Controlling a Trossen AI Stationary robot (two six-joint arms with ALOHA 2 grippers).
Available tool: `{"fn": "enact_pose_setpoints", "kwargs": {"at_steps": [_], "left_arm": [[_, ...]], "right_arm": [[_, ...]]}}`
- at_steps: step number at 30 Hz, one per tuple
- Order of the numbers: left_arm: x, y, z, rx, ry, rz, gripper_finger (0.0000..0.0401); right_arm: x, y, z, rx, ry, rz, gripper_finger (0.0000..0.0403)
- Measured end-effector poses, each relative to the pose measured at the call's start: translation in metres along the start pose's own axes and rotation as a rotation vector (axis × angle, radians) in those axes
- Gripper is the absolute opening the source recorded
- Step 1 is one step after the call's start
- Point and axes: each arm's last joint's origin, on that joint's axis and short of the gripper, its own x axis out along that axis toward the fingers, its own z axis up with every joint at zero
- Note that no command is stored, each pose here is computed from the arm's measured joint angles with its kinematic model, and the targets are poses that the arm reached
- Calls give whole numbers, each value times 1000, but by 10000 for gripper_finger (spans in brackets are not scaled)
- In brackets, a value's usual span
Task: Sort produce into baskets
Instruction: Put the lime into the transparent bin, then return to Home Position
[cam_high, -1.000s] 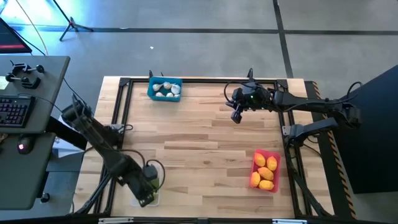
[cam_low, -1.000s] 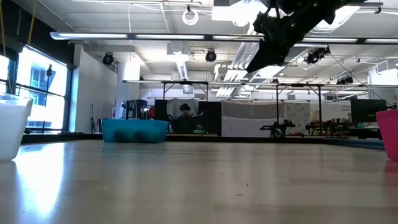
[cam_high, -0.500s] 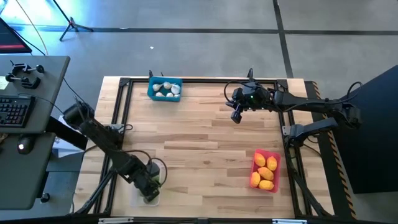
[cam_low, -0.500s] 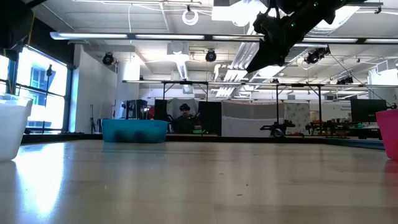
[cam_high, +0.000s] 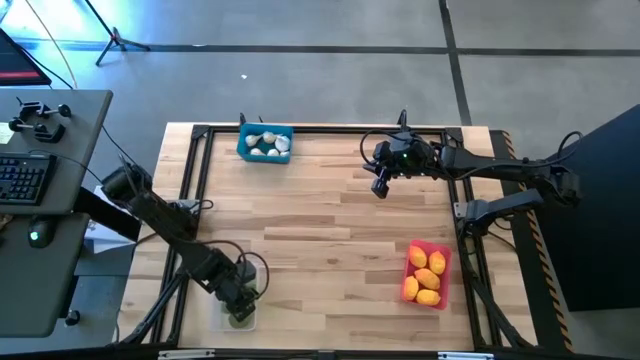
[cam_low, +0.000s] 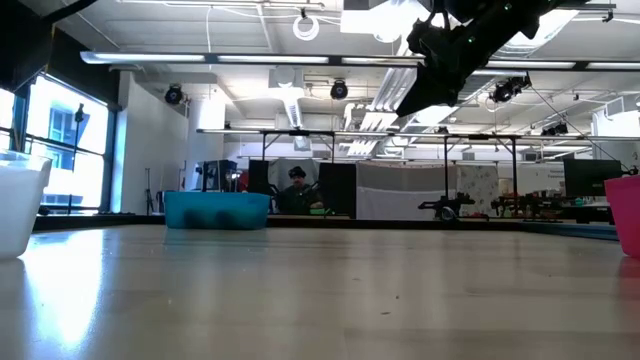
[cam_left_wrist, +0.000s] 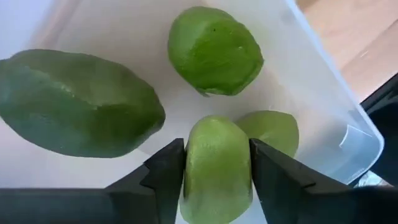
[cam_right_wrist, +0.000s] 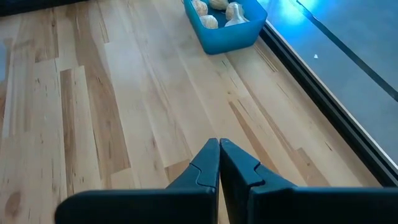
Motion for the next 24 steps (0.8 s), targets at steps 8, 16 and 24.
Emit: {"fn": "enact_pose_setpoints", "kwargs": {"at_steps": [8,16,24], "left_arm": [[-14,-12,10,148,-33,-54,187],[-39,-19,29,329,-155,-132,115],[-67,23,81,437,-398,-180,12]], "right_arm": [[0,0,0,-33,-1,-1,0],[2,1,2,-99,-29,56,0],[25,-16,-33,-63,-118,139,0]]}}
